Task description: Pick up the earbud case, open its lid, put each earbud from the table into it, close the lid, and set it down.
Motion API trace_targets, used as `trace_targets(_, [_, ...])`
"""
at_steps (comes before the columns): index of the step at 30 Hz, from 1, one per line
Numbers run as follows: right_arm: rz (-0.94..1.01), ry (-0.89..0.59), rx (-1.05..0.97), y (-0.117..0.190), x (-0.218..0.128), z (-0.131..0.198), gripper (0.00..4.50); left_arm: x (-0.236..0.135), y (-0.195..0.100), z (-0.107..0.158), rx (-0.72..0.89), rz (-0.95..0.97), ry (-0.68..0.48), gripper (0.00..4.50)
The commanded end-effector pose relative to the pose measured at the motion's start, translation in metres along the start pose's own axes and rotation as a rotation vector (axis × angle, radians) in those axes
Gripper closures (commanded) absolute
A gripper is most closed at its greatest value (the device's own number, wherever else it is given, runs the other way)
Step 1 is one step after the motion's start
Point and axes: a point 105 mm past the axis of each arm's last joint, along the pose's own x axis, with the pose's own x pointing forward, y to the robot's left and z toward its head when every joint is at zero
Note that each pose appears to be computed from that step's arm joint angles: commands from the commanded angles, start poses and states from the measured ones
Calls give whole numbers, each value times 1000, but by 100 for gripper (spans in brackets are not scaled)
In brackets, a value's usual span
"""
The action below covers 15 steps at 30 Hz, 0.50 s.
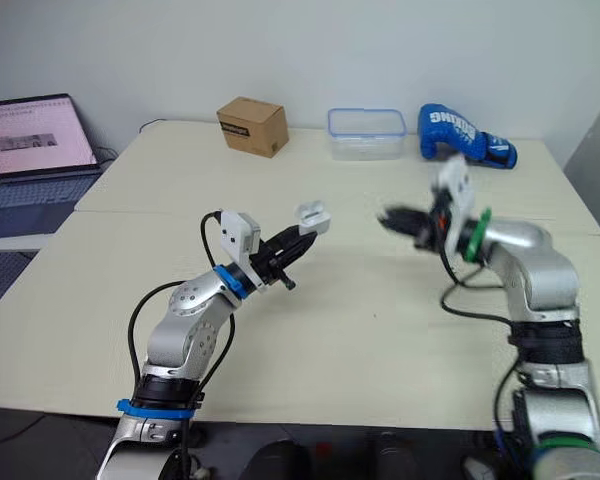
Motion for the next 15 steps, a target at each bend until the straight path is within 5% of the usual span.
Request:
trace_targets(1, [-62, -122, 68, 20, 16, 15, 411, 9, -4, 21, 21, -37, -76, 377])
trace_targets(15, [-115, -142, 194, 41, 49, -1, 411, 25, -8, 34, 36, -65, -125, 377])
